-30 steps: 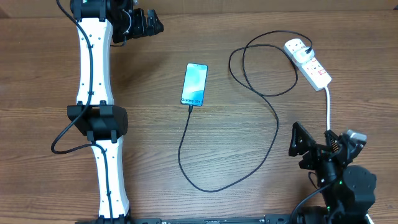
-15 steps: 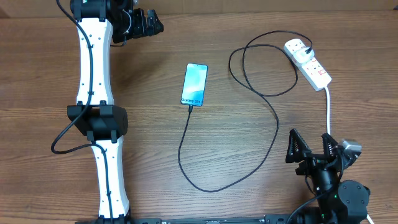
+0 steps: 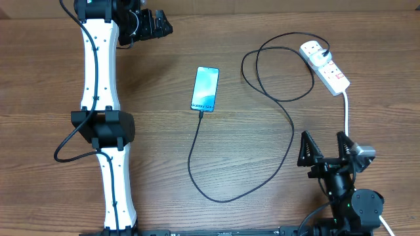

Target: Plug charger to phone and switch on socket

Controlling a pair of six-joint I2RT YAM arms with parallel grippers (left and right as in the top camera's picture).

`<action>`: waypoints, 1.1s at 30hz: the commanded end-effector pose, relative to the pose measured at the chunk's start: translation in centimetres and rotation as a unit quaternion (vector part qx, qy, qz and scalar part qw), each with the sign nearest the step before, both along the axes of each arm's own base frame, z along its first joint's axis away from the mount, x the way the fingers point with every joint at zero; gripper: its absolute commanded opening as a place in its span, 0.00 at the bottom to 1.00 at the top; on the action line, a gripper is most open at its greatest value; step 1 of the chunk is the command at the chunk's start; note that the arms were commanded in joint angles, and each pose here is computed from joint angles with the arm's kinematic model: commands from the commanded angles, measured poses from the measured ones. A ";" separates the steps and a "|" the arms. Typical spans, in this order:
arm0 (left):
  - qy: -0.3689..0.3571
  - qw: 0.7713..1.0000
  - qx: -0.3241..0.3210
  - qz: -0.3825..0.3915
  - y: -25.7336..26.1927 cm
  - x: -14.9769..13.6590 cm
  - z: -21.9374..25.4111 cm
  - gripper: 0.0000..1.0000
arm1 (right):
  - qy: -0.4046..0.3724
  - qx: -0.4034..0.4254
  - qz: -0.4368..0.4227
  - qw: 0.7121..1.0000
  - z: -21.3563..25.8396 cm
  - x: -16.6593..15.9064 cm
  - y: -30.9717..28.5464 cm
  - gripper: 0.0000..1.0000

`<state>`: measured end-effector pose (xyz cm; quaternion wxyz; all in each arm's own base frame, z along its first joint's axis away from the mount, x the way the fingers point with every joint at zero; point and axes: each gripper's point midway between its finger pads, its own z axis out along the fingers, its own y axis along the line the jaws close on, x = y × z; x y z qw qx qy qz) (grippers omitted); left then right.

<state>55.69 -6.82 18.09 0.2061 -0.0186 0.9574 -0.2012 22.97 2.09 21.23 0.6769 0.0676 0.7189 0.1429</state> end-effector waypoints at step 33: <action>-0.016 1.000 0.000 0.001 -0.1 -0.1 1.5 1.00 | -0.021 -0.122 -0.010 0.992 -4.3 1.6 -0.3 1.00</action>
